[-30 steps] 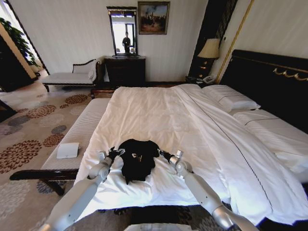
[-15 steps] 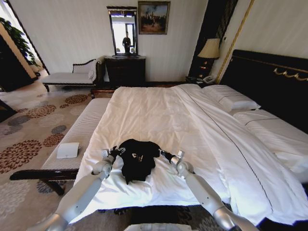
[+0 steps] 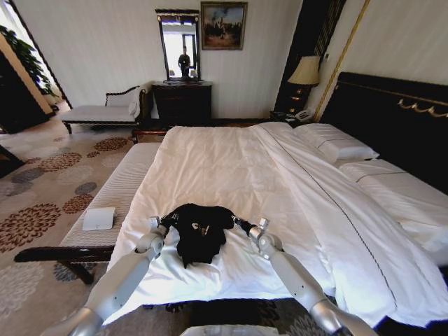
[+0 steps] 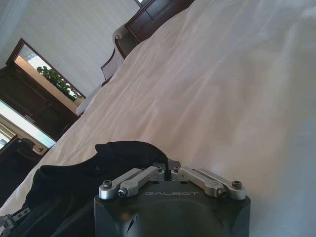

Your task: Fold the clothes on the bed.

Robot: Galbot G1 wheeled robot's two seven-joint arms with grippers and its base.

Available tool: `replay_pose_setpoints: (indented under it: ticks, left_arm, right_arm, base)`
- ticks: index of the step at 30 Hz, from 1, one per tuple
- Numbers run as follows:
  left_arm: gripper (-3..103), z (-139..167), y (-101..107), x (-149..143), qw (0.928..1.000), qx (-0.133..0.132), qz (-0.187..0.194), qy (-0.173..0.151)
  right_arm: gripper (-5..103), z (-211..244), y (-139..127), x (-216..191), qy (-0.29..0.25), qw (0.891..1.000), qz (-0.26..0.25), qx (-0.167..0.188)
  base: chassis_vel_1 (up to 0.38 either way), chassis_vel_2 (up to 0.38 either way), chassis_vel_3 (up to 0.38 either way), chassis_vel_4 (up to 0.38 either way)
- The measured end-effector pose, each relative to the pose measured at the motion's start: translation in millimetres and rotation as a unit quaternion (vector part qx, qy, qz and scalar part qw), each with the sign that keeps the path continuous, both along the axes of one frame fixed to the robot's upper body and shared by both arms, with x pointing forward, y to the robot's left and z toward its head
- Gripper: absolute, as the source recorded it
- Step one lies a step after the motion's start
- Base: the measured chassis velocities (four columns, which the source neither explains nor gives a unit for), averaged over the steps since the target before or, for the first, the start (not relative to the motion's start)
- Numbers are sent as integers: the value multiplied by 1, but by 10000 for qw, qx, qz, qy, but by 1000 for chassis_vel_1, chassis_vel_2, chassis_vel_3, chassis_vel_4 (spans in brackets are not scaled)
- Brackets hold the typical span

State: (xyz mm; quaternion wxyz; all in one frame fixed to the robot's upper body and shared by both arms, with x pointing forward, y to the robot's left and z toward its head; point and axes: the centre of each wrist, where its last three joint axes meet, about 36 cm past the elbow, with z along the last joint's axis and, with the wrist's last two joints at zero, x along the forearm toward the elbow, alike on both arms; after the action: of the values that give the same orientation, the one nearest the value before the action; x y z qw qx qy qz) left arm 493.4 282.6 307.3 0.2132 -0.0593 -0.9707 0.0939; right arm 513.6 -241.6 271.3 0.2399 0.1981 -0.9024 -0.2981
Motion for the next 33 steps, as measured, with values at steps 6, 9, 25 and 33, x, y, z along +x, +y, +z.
replay_pose_setpoints:
  ticks: [6,9,25,33]
  left_arm:
    - [2,0,0,-1,10000,-7,-14,-12]
    - [2,1,-1,-1,10000,-15,-22,-30]
    - [2,38,3,-20,9984,-32,-243,-506]
    - [2,87,9,-29,9941,17,-418,-1003]
  right_arm:
    - [1,1,0,-2,-16,10000,10,1]
    - [1,4,1,-4,-45,10000,20,0]
    - [1,66,-25,-37,-635,9973,226,-277]
    - [1,131,-26,-46,-1135,9924,358,-308]
  base:
    - [0,0,0,0]
    - [0,0,0,0]
    - [0,0,0,0]
    - [0,0,0,0]
